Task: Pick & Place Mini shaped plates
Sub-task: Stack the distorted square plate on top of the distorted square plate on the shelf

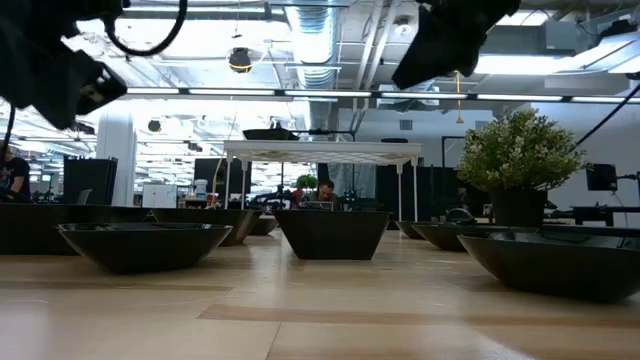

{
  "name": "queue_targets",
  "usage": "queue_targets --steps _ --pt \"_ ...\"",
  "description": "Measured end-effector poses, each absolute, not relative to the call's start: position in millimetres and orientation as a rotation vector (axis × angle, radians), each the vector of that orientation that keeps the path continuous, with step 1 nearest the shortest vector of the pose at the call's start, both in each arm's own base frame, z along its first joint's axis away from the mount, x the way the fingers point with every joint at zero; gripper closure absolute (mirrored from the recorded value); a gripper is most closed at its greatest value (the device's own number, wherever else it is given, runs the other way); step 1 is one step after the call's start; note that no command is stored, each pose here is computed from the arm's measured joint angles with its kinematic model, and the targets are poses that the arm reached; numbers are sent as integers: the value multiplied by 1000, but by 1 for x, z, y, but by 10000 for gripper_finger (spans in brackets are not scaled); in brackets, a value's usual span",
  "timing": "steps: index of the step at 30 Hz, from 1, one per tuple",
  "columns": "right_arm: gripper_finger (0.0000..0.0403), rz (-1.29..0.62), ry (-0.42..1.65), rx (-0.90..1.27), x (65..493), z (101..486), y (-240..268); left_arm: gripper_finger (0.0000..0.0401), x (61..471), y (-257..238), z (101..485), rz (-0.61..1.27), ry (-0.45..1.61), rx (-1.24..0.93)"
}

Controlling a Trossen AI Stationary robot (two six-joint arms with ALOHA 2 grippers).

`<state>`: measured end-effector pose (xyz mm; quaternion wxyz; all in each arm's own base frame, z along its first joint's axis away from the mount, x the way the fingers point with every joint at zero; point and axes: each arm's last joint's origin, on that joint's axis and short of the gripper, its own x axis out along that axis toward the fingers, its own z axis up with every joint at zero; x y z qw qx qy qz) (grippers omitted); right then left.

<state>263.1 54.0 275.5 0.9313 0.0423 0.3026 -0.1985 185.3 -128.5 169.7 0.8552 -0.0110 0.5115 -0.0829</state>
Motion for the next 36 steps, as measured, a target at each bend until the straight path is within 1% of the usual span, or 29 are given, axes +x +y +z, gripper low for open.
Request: queue_targets --steps 4,9,18,23,29,36 --pt "285 -408 659 87 269 264 60 263 189 -136 154 -161 1121 -17" --pt "285 -397 676 75 271 258 65 260 191 -140 138 -156 1199 -28" --pt "285 -406 664 75 271 260 64 228 196 -141 119 -110 1260 -19" --pt "285 -408 668 73 271 260 64 222 196 -141 109 -92 1295 -1" --pt "285 -399 671 76 271 260 64 234 196 -142 103 -79 1317 11" --pt "285 -387 671 79 271 260 68 268 197 -142 103 -80 1314 9"
